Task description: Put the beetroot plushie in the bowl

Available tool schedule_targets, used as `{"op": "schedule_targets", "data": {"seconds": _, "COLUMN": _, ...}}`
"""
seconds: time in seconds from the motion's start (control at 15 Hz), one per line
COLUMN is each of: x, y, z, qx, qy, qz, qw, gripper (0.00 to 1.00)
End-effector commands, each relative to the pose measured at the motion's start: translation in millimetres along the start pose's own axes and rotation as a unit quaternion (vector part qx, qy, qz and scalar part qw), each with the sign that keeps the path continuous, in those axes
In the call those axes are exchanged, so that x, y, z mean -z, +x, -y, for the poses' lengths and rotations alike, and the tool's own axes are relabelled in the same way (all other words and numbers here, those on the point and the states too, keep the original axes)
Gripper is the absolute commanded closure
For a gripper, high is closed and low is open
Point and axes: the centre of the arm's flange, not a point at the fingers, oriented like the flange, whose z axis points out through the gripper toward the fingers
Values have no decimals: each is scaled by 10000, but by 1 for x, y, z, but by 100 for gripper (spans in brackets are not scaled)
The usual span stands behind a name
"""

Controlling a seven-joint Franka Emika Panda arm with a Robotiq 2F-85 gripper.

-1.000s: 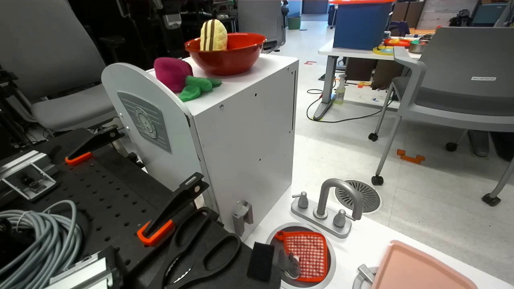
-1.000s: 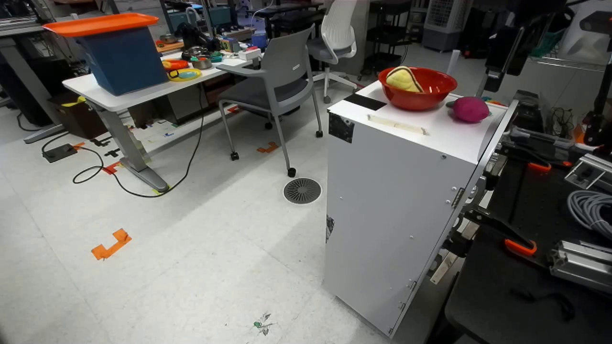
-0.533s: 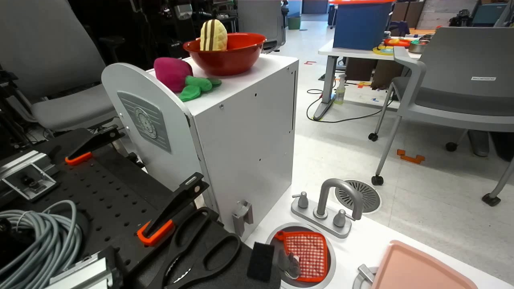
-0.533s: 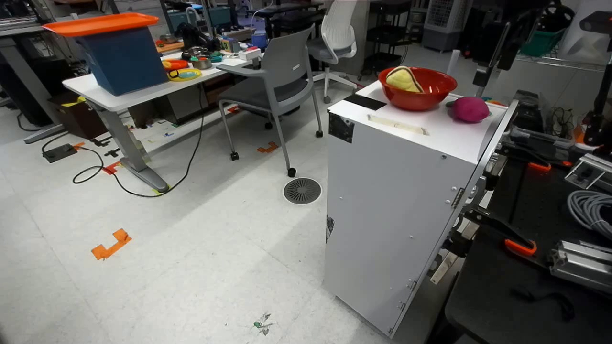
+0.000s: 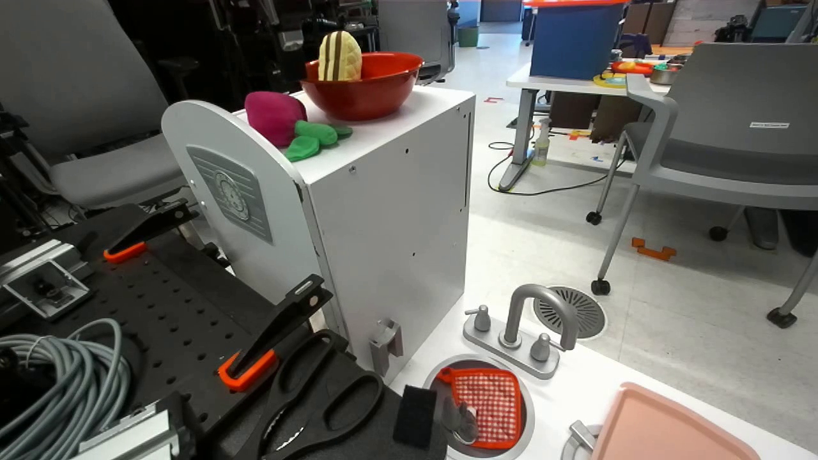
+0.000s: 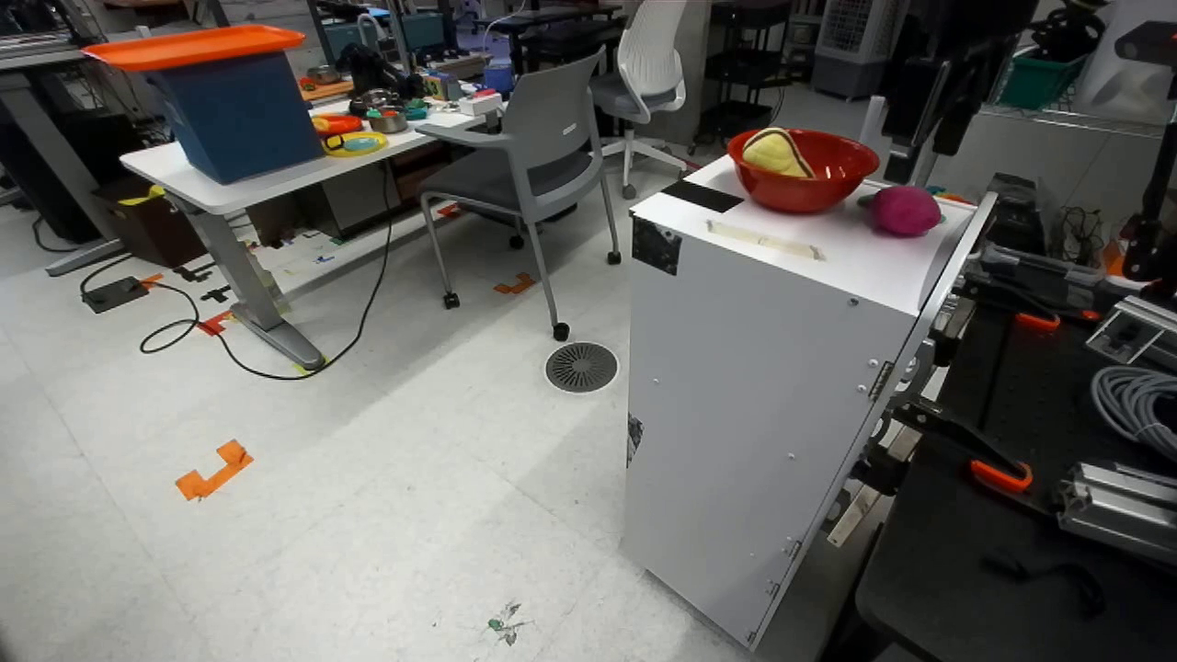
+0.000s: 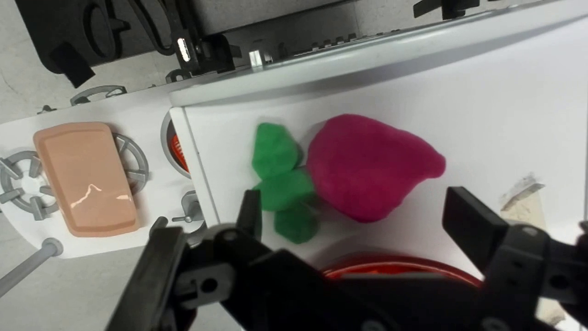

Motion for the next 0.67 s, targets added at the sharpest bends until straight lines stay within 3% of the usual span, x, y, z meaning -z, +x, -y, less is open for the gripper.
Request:
{"op": "schedule_targets", "data": {"seconds": 0.0, "x": -1, "y": 6, "z": 14, "qx": 26, "qy": 150, "qz": -43, "qw": 9999, "gripper": 0}}
{"op": "schedule_targets", "data": {"seconds": 0.6, "x": -15, "y": 1, "z": 17, "qx": -1, "qy": 252, "qz": 123, "qw": 9996, "gripper": 0}}
